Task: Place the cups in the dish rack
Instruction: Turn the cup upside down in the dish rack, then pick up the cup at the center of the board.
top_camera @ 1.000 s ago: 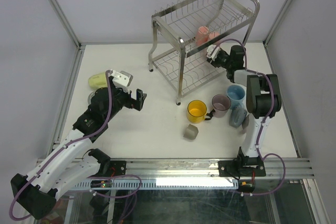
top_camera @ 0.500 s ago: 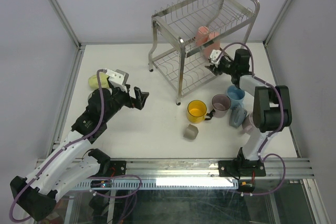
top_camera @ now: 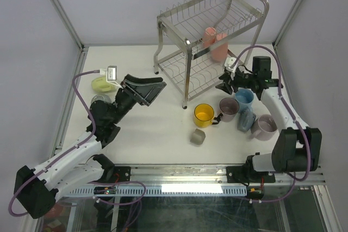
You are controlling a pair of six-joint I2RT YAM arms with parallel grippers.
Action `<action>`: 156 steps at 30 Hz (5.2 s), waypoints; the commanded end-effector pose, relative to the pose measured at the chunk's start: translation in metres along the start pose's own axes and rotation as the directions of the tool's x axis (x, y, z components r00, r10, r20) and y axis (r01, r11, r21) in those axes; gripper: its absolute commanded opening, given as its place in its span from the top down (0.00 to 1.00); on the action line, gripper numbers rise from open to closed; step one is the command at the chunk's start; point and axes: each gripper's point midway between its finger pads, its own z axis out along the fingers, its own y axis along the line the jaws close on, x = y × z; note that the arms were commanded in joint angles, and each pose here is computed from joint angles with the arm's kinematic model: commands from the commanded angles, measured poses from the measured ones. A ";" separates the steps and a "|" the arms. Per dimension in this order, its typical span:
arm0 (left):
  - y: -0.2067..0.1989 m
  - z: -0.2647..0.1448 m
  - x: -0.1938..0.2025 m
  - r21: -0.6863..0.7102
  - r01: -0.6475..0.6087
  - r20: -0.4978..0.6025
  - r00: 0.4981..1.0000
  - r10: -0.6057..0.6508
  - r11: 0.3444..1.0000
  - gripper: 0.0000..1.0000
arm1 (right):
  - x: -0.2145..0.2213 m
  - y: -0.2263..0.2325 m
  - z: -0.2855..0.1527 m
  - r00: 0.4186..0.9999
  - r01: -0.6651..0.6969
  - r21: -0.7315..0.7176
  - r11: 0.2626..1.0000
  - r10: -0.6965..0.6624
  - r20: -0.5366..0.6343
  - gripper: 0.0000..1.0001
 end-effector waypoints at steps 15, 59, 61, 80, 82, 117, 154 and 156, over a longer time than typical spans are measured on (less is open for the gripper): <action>-0.126 0.010 -0.068 0.478 0.326 0.136 0.890 -0.435 0.816 0.01 | -0.060 0.070 -0.057 0.953 -0.286 -0.131 0.949 0.296 0.059 0.51; 0.122 -0.056 -0.018 -0.707 -0.393 -0.132 0.890 0.436 0.588 0.01 | -0.049 0.094 -0.058 0.945 -0.307 -0.171 0.936 0.321 0.065 0.50; 0.148 -0.085 -0.015 -0.796 -0.397 -0.198 0.884 0.424 0.457 0.01 | -0.047 0.094 -0.057 0.944 -0.309 -0.172 0.935 0.324 0.063 0.50; 0.256 -0.204 -0.018 -0.974 -0.219 -0.199 0.950 0.241 0.056 0.18 | -0.042 0.095 -0.055 0.940 -0.324 -0.164 0.932 0.337 0.056 0.49; 0.263 -0.215 -0.018 -0.980 -0.199 -0.199 0.953 0.228 -0.020 0.17 | -0.042 0.094 -0.056 0.941 -0.322 -0.160 0.933 0.334 0.055 0.49; 0.320 -0.238 -0.041 -0.972 -0.143 -0.190 0.945 0.266 -0.185 0.99 | -0.034 0.095 -0.052 0.934 -0.345 -0.171 0.923 0.356 0.040 0.49; 0.177 -0.091 0.058 -0.580 -0.445 -0.280 0.896 0.346 0.683 1.00 | -0.053 0.035 0.091 0.907 -0.404 0.408 0.819 0.302 0.293 1.00; 0.174 -0.091 0.058 -0.569 -0.447 -0.272 0.894 0.355 0.690 1.00 | -0.056 0.040 0.097 0.909 -0.397 0.393 0.830 0.297 0.292 1.00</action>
